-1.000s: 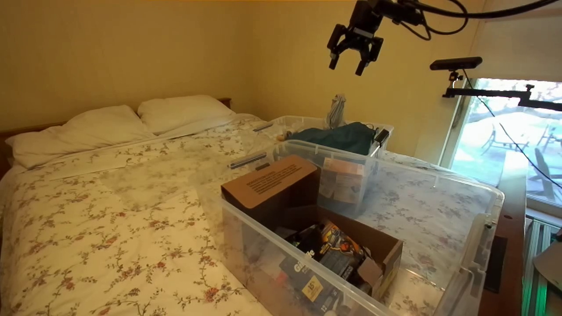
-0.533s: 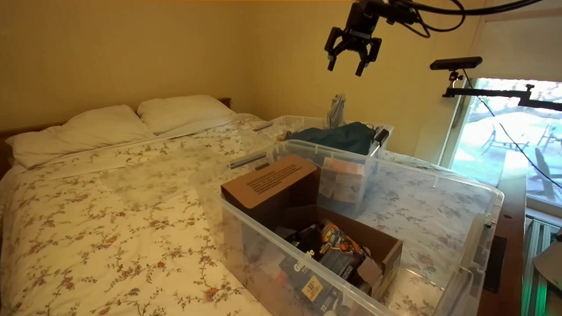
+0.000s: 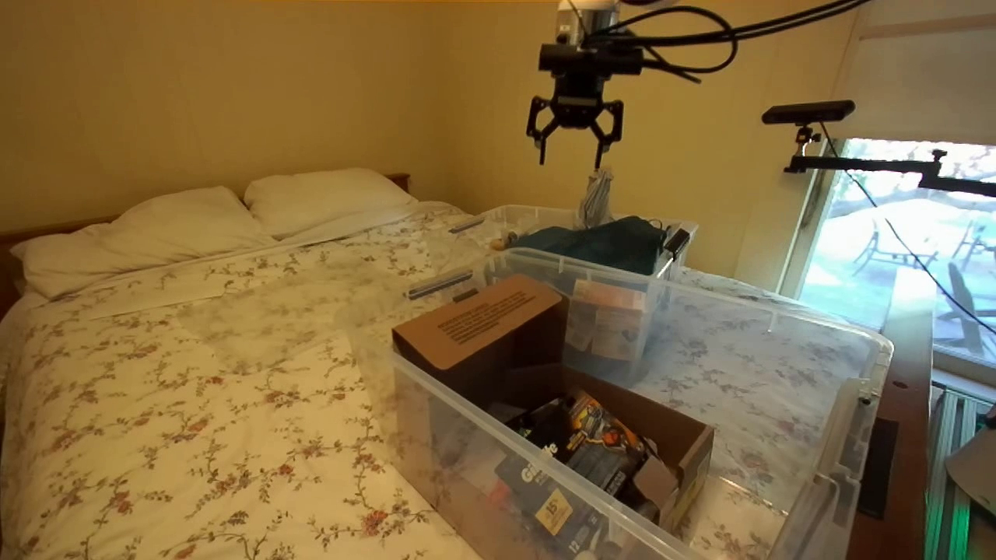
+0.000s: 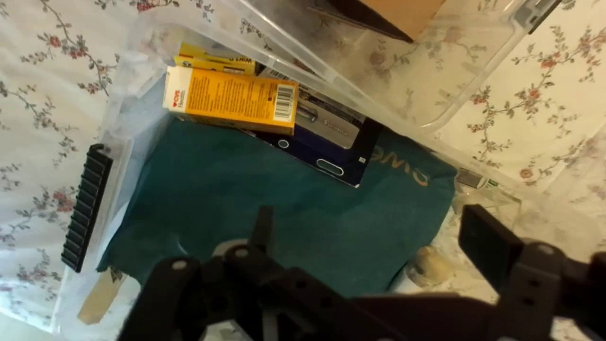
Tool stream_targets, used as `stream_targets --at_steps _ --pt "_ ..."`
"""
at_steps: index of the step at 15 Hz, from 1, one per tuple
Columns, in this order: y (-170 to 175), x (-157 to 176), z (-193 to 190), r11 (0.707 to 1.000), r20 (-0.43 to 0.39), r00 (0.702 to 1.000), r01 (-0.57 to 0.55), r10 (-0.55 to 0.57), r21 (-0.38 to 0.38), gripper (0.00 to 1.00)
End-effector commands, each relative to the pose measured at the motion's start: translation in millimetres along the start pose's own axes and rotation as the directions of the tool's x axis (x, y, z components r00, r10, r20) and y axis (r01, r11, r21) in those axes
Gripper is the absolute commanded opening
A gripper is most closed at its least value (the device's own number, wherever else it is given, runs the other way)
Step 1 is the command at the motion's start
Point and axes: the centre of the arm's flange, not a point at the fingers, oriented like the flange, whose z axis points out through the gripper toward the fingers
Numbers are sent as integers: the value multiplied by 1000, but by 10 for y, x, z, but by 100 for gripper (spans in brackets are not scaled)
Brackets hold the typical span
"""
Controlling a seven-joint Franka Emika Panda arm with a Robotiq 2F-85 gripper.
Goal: Remove the brush from the container on the right and put it in the container on the left
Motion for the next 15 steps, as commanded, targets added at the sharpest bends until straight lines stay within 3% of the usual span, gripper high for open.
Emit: stream_targets --at_steps 1,6,7,9,12,13,15 --pt "-717 432 176 982 47 983 -172 176 -79 100" --pt "-909 1018 517 902 -5 912 -405 409 -148 100" --pt "-311 709 705 940 -13 948 -317 318 -124 100" --pt "-338 832 758 922 -23 932 -361 362 -138 100" --pt "-378 825 735 917 -25 927 -374 374 -138 100" --pt "-410 771 762 913 -3 923 -382 386 -144 100" --pt "-531 823 809 932 71 931 -351 358 -88 100"
